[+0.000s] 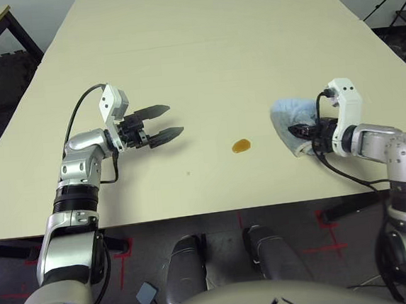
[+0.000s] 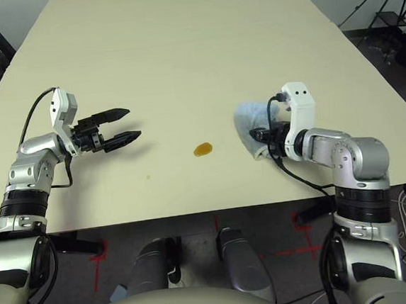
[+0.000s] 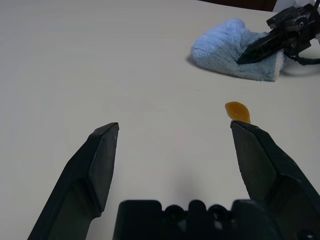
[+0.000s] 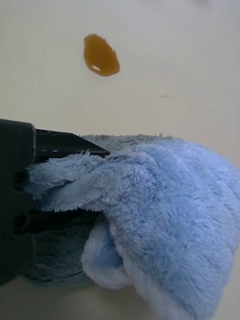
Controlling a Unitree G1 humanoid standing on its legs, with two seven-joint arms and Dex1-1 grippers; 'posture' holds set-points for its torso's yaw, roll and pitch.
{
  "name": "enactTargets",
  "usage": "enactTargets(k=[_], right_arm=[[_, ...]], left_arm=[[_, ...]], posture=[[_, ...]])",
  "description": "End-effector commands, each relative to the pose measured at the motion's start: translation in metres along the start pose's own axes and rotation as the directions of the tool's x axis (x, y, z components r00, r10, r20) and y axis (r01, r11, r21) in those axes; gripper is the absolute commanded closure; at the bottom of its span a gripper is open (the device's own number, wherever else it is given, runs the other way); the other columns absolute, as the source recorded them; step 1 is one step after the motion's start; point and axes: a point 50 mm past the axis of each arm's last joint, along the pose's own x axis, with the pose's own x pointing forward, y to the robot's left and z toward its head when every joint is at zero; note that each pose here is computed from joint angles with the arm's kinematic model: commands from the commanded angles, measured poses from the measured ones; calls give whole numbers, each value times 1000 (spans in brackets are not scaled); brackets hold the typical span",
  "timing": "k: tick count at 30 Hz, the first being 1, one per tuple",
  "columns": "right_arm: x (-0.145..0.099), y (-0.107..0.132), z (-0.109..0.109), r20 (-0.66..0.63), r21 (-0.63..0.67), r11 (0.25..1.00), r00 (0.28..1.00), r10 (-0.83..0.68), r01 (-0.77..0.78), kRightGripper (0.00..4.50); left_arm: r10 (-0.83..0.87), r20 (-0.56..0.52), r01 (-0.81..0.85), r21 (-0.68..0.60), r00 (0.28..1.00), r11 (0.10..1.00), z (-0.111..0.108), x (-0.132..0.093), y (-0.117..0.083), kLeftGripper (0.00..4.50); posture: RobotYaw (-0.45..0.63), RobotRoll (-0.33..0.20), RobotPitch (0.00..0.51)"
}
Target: Wipe the water off the table with a rag.
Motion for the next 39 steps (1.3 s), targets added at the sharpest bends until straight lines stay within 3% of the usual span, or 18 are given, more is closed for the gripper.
enactTargets(k=[1, 11, 23, 33, 39], right_arm=[[11, 21, -22, -83, 27, 998, 994, 67, -64, 4358], [24, 56, -36, -134, 38, 984, 975, 179, -176, 4359], [33, 100, -50, -286, -32, 915, 881, 378, -403, 4359], [38, 105, -50, -300, -40, 900, 865, 403, -434, 4359], [43, 92, -44, -261, -51, 929, 903, 342, -366, 4359]], left_arm=[[-17, -35, 17, -26, 999, 1000, -6, -2, -1, 0], [-41, -54, 39, -44, 998, 998, -8, -5, -3, 0], [-93, -86, 87, -71, 992, 994, -12, -9, -8, 0], [-190, -120, 175, -125, 974, 977, -13, -16, -21, 0], [-245, -143, 225, -145, 959, 964, -13, -19, -28, 0]], posture=[[-200, 0, 155], [-201, 0, 167], [-205, 0, 189], [-197, 0, 192], [-190, 0, 190]])
